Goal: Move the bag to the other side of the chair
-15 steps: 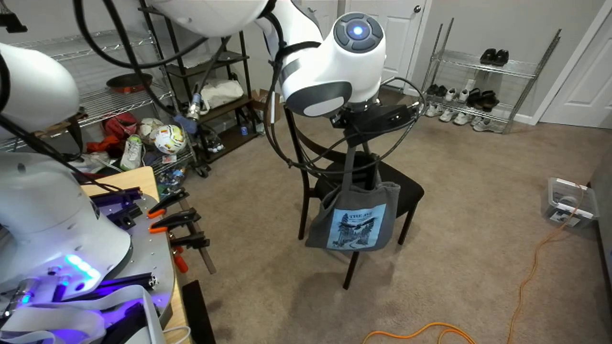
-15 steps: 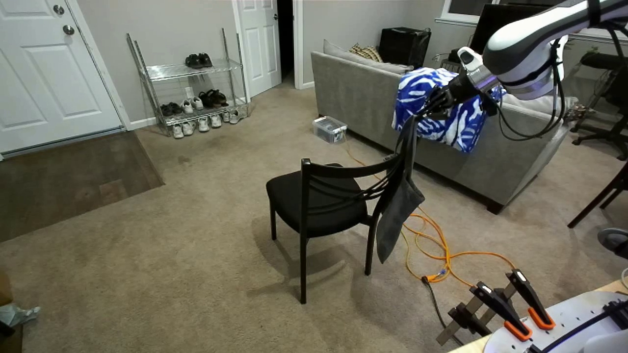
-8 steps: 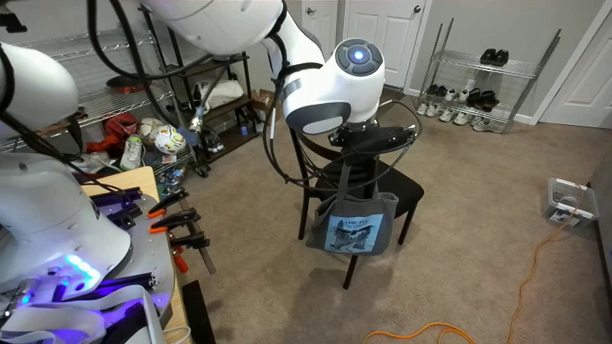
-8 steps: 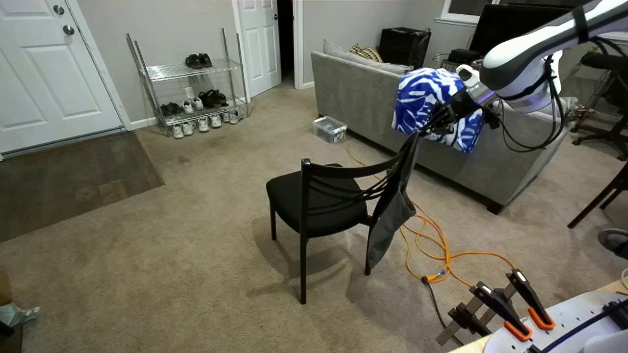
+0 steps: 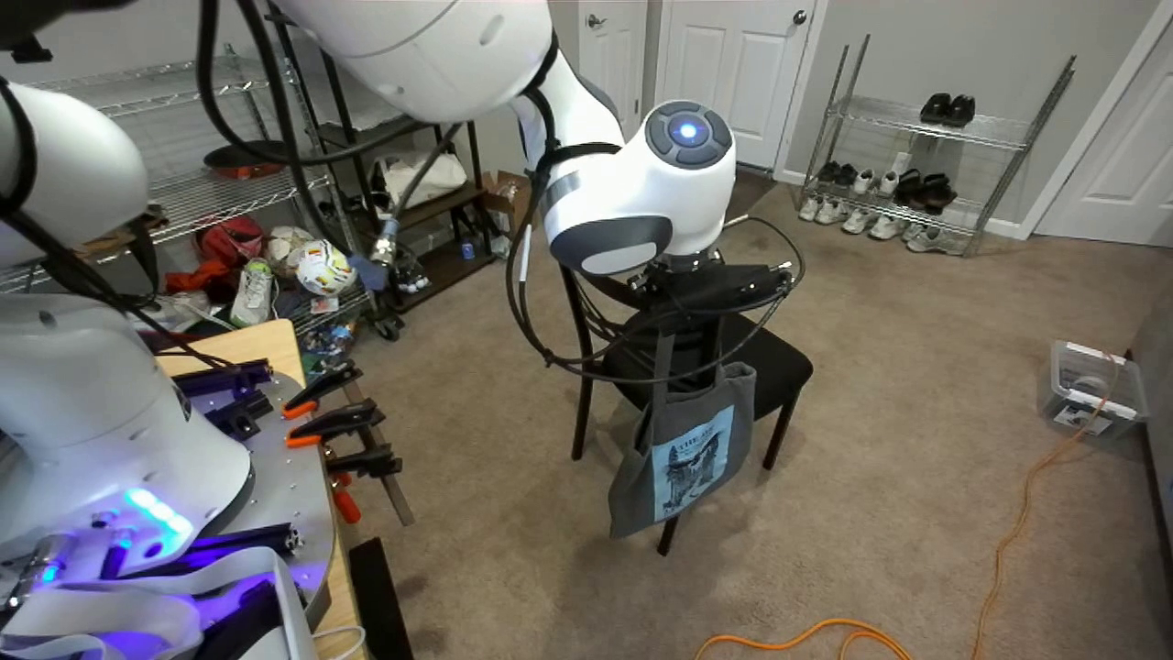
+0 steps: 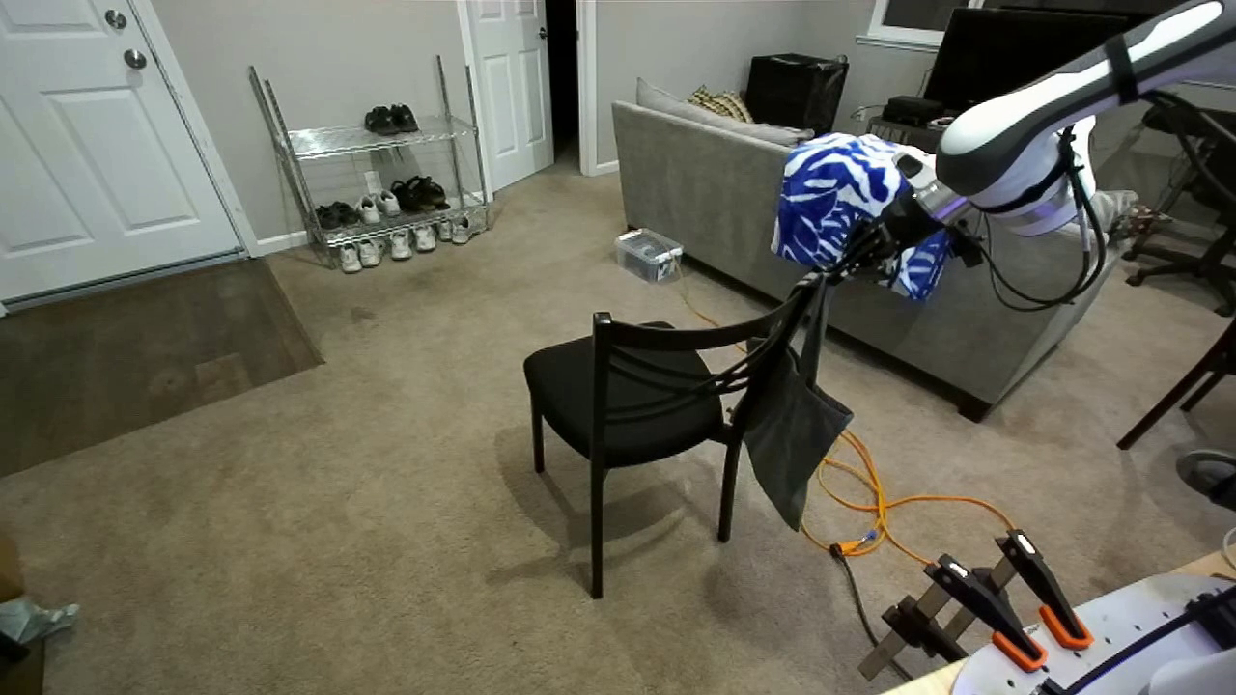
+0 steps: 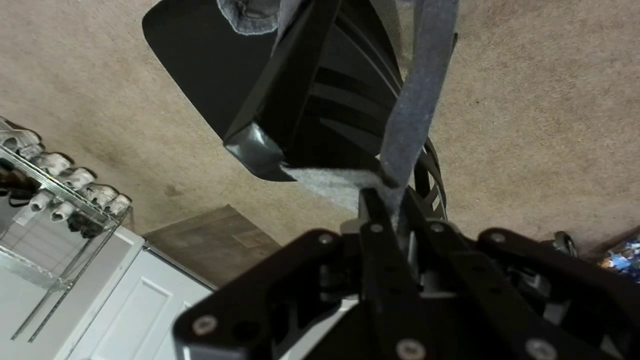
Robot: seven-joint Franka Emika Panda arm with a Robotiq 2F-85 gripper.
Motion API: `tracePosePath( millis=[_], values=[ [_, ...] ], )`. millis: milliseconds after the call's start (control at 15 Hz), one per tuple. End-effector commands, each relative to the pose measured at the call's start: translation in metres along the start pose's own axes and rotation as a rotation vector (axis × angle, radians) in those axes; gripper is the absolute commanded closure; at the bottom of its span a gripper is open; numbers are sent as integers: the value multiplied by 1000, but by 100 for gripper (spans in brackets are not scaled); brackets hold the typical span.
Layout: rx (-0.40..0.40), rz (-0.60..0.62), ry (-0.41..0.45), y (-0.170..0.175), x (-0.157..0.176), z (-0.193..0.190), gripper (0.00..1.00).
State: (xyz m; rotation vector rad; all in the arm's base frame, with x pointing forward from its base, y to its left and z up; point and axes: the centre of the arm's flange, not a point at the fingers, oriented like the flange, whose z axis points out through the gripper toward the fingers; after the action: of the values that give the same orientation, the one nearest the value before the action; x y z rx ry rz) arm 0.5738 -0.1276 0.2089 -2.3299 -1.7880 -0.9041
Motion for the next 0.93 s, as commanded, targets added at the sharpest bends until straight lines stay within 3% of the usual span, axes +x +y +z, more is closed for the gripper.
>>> tracePosePath(
  millis=[0,333,400,533,867],
  values=[
    [-14,-18,-25,-1,2,-5,98],
    [-15,-18,-28,-1,2,-4,98],
    [-17,-18,-28,-2,2,-4,65],
    [-17,-18,-31,-2,1,-5,59],
    [-44,9,-31,0,1,-7,27]
  ],
)
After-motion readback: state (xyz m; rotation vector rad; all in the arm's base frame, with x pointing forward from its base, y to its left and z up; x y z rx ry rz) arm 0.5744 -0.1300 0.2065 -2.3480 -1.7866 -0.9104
